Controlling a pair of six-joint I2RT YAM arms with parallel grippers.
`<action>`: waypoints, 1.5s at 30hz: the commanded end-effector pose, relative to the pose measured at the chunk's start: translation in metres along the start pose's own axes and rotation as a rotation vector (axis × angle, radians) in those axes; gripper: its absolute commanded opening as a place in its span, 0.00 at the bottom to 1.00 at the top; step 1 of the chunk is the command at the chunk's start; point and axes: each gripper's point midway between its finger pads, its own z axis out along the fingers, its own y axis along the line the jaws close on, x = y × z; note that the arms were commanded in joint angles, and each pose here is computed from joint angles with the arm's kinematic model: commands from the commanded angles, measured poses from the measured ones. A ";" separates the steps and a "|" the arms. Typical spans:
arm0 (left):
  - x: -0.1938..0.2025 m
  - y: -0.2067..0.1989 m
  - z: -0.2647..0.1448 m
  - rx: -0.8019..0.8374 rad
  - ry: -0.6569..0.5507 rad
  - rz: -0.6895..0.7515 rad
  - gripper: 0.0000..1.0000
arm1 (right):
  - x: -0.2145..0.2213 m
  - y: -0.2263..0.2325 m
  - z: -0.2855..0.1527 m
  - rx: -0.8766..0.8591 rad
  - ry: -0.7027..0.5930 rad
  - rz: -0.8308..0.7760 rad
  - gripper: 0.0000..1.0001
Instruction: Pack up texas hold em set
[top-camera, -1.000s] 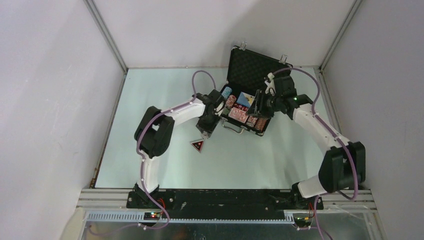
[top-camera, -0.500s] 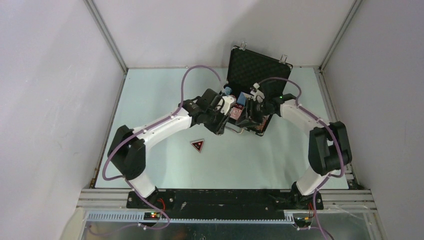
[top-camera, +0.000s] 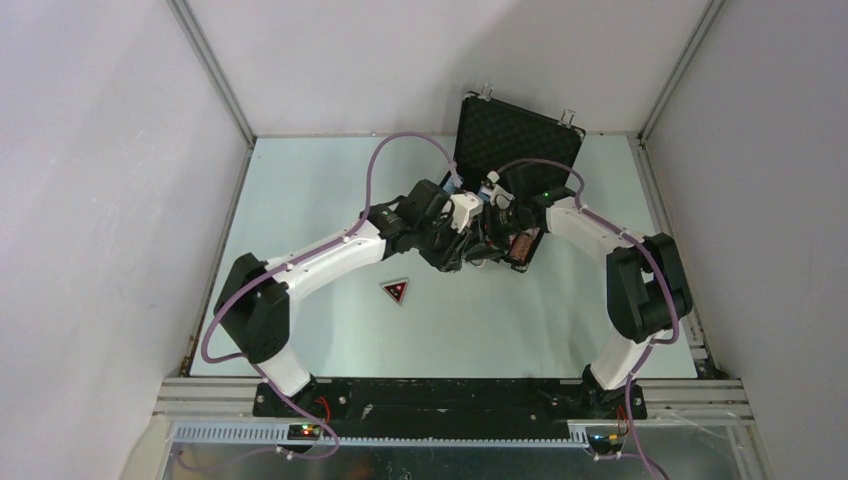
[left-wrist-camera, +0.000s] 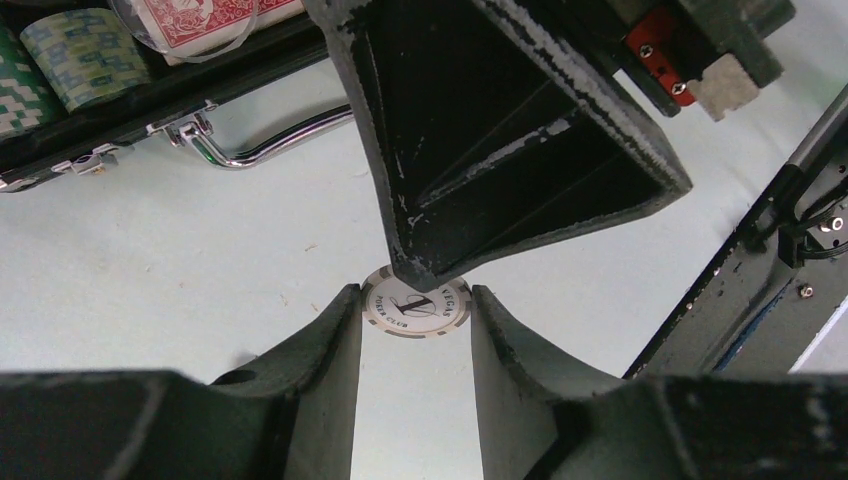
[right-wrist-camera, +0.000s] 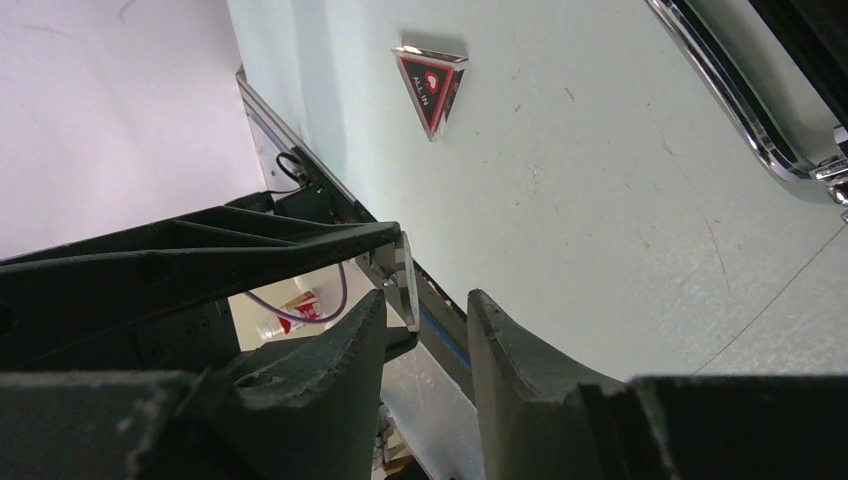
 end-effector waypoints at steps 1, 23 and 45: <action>-0.021 -0.009 -0.005 0.028 -0.063 0.055 0.34 | -0.005 0.018 0.001 -0.061 0.012 -0.034 0.38; -0.033 -0.015 -0.012 0.050 -0.101 0.079 0.51 | -0.018 0.018 -0.007 -0.056 -0.026 -0.075 0.00; -0.033 0.014 -0.086 -0.179 -0.326 -0.113 0.85 | -0.061 -0.054 -0.047 0.430 -0.122 -0.913 0.00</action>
